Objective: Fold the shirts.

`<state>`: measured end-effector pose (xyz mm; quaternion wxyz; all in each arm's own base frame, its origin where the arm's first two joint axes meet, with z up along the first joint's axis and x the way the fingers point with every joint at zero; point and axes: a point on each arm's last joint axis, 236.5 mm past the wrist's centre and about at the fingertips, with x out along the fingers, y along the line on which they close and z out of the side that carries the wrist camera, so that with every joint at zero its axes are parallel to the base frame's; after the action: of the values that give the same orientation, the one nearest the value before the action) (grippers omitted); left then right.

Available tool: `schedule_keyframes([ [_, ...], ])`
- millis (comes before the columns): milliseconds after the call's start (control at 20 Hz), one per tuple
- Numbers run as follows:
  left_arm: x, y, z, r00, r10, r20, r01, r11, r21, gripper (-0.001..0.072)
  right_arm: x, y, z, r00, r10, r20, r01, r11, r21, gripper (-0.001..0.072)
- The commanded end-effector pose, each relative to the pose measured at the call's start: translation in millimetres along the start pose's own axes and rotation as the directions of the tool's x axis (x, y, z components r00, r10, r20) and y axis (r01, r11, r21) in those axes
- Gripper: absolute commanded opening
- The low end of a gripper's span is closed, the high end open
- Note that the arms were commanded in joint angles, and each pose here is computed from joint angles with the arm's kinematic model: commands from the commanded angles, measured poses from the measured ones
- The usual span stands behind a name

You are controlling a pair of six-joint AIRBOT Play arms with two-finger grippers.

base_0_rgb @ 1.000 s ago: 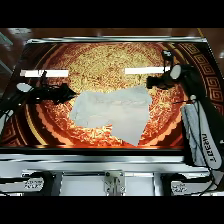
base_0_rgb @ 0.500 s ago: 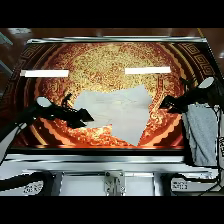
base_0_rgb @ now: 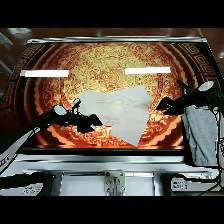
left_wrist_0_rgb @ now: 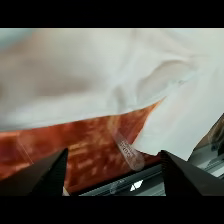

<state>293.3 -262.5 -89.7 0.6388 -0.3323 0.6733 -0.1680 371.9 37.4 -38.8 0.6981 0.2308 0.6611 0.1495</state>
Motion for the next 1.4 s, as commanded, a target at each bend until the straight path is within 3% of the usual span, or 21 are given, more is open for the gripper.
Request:
schedule_keyframes([
  [0,6,12,2,0.999,0.027,0.03,-0.026,0.999,-0.021,0.0682,0,1,2,1.0,0.003,0.01,-0.003,1.0,-0.011,0.0635],
  [50,8,17,8,0.997,0.034,0.063,-0.032,0.998,-0.047,0.0649,0,1,2,1.0,0.005,0.01,-0.005,1.0,-0.011,0.0635],
  [450,3,21,54,0.964,0.032,0.264,0.008,0.989,-0.149,0.0626,0,0,8,0.999,-0.002,0.035,0.003,1.0,-0.016,0.0635],
  [550,4,24,56,0.962,0.038,0.271,0.007,0.987,-0.163,0.0488,2,-1,7,1.0,0.001,0.026,0.0,1.0,-0.013,0.0635],
  [600,4,25,58,0.96,0.04,0.278,0.01,0.984,-0.178,0.0483,6,-2,5,1.0,0.005,0.01,-0.005,1.0,-0.007,0.0635],
  [750,3,25,63,0.953,0.042,0.301,0.014,0.983,-0.182,0.0147,28,0,-5,0.998,0.008,-0.065,-0.009,1.0,-0.014,0.0635],
  [850,1,22,65,0.951,0.036,0.308,0.014,0.987,-0.158,0.0033,49,3,-9,0.994,0.006,-0.107,-0.008,1.0,-0.019,0.0635],
  [1100,-6,11,65,0.948,0.014,0.317,-0.011,1.0,-0.01,0.0034,91,5,-19,0.982,-0.004,-0.189,0.002,1.0,-0.011,0.0635],
  [1350,-13,3,63,0.948,-0.005,0.318,-0.025,0.996,0.091,0.0033,110,17,13,0.998,-0.02,-0.051,0.023,0.998,0.053,0.0633],
])
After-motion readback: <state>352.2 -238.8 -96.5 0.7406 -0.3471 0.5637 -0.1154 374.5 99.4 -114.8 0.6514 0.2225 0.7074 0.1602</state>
